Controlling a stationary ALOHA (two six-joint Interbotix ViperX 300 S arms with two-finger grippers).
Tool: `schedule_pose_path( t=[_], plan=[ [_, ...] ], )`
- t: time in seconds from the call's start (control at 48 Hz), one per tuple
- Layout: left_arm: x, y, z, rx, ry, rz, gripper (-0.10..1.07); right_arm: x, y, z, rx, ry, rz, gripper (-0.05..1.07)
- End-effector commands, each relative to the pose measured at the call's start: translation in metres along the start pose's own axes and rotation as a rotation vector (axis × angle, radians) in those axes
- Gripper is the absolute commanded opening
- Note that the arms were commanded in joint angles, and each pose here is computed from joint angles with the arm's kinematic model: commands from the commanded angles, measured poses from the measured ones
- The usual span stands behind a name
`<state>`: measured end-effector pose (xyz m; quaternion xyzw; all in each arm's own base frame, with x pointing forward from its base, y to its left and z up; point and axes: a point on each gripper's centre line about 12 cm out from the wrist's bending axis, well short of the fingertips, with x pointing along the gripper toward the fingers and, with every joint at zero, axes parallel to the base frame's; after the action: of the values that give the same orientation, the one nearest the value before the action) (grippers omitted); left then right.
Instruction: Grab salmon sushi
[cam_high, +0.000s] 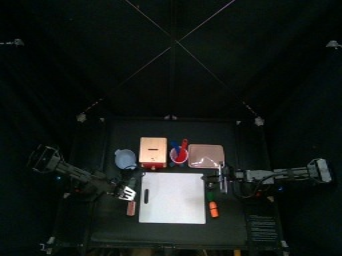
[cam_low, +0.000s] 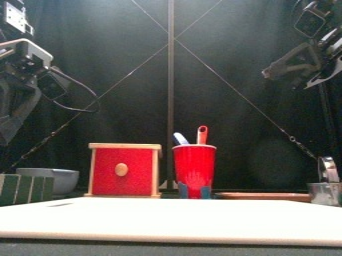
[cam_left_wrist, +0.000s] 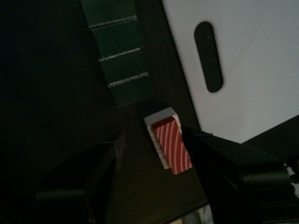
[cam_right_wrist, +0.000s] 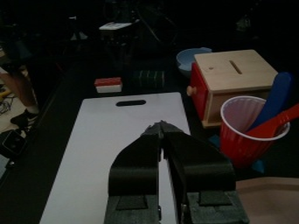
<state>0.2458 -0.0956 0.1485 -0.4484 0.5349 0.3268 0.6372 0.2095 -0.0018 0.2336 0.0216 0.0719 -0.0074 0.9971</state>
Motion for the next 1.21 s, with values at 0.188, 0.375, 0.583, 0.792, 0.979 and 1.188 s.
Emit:
schedule_pose_path(
  t=[0.188,0.375,0.583,0.792,0.979,1.188],
  plan=[
    [0.017,-0.015,-0.012,-0.037,0.047,0.034,1.02,0.002,0.0,0.002,0.0,-0.003,0.002,0.03],
    [0.026,-0.022,-0.014,-0.029,0.043,0.052,1.01,0.001,0.0,-0.002,0.001,0.006,0.001,0.03],
    [0.039,-0.021,-0.015,-0.026,0.042,0.089,0.98,0.001,0.001,-0.002,0.001,0.006,0.002,0.03],
    [0.048,-0.018,-0.015,-0.025,0.04,0.121,0.84,0.001,0.001,-0.002,0.001,0.006,0.004,0.03],
    [0.045,-0.019,-0.013,-0.012,0.028,0.112,0.73,0.001,0.0,-0.003,0.001,0.008,0.002,0.03],
    [0.011,-0.027,-0.004,0.068,-0.044,0.014,0.73,0.001,0.001,-0.003,0.001,0.008,0.004,0.03]
  ],
)
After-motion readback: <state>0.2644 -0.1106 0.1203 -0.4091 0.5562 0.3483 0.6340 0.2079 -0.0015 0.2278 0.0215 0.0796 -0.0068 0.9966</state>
